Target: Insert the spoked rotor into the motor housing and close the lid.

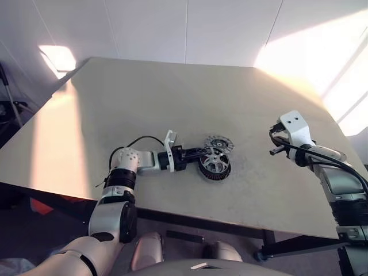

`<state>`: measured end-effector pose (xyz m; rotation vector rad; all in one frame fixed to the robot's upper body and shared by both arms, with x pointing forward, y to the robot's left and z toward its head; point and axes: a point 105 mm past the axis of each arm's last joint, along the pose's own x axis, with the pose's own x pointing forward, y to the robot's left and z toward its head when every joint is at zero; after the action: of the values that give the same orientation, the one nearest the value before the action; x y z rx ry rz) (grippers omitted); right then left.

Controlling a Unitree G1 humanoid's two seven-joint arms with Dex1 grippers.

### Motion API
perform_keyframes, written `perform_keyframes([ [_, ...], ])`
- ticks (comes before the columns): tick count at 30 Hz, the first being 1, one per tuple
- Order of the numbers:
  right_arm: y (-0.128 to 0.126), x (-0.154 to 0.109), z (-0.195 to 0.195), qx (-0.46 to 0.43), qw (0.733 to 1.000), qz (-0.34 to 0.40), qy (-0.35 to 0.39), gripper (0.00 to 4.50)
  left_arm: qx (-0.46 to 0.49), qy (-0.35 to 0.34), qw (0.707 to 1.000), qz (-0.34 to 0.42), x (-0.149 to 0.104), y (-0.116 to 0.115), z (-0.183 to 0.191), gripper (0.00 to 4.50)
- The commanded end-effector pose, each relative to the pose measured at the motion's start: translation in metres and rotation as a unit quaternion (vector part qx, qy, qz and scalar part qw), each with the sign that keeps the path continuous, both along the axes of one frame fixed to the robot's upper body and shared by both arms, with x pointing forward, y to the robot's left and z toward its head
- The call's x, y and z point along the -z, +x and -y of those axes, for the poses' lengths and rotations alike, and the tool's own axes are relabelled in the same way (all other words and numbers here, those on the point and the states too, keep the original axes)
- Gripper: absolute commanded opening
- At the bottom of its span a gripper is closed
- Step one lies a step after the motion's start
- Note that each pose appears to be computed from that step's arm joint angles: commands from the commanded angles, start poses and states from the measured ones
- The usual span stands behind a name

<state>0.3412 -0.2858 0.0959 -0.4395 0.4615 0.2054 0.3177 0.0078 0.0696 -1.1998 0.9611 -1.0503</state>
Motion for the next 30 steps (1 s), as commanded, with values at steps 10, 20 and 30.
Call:
perform_keyframes([
  [10, -0.001, -0.019, 0.0, -0.003, 0.999, 0.035, -0.005, 0.0, 0.004, -0.004, 1.0, 0.007, -0.001, 0.002, 0.008, 0.81],
  [20, -0.003, -0.02, -0.003, -0.008, 0.999, 0.036, -0.004, 0.0, 0.008, 0.01, 1.0, 0.011, 0.005, 0.002, 0.016, 0.81],
  [30, 0.0, -0.024, -0.015, -0.03, 0.998, 0.046, 0.005, 0.0, -0.011, 0.022, 0.999, 0.038, 0.004, 0.008, 0.009, 3.43],
])
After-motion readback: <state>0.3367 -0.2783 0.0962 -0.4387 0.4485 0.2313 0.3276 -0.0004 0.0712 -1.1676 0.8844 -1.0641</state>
